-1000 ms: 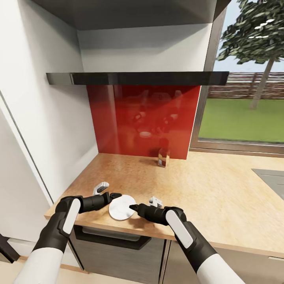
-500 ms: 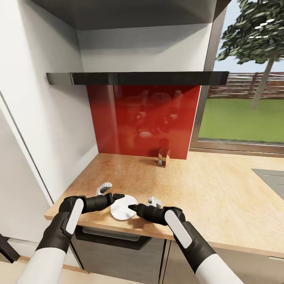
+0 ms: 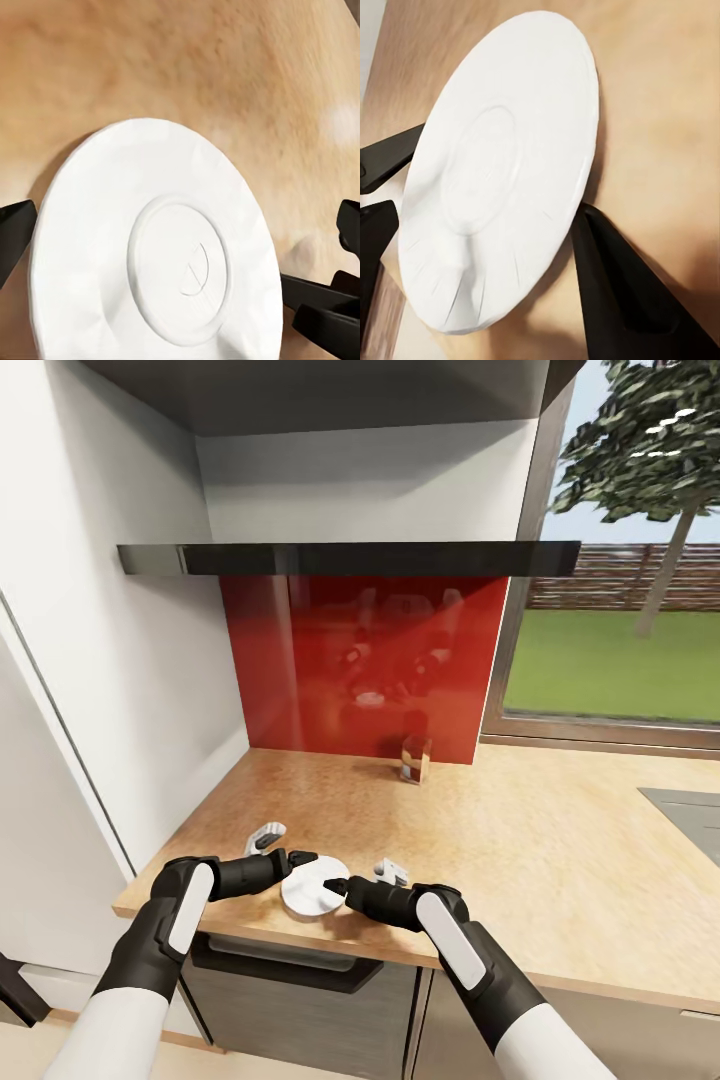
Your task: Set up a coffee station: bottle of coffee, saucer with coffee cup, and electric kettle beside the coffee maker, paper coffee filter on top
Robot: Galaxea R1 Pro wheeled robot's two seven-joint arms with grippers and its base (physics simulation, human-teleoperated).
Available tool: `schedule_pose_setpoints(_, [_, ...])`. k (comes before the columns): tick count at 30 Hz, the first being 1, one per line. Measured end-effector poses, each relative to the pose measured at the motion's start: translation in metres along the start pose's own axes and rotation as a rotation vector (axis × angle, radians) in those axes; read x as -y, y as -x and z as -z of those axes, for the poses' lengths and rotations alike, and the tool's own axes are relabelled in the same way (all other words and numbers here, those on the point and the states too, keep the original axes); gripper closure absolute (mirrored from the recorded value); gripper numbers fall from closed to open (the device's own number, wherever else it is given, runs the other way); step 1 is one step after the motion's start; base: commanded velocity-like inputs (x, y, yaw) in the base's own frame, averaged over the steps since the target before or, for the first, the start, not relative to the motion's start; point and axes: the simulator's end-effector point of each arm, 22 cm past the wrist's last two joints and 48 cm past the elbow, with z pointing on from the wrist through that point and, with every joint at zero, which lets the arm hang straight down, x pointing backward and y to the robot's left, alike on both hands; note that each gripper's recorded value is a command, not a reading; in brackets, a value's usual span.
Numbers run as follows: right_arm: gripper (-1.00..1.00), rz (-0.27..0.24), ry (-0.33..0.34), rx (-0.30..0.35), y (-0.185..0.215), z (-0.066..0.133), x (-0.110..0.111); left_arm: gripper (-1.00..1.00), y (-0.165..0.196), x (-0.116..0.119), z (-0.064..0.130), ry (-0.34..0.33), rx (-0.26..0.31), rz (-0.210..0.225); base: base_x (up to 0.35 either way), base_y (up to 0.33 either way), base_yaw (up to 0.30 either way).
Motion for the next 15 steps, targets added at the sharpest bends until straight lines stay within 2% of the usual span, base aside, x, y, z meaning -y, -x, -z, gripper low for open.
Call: schedule_pose_setpoints(15, [-1.0, 0.0, 0.0, 0.0, -0.0001, 0.0, 0.0, -1.0, -0.0006, 0.0012, -0.0006, -0.003, -0.001, 0.0, 0.0, 0.0, 0.0])
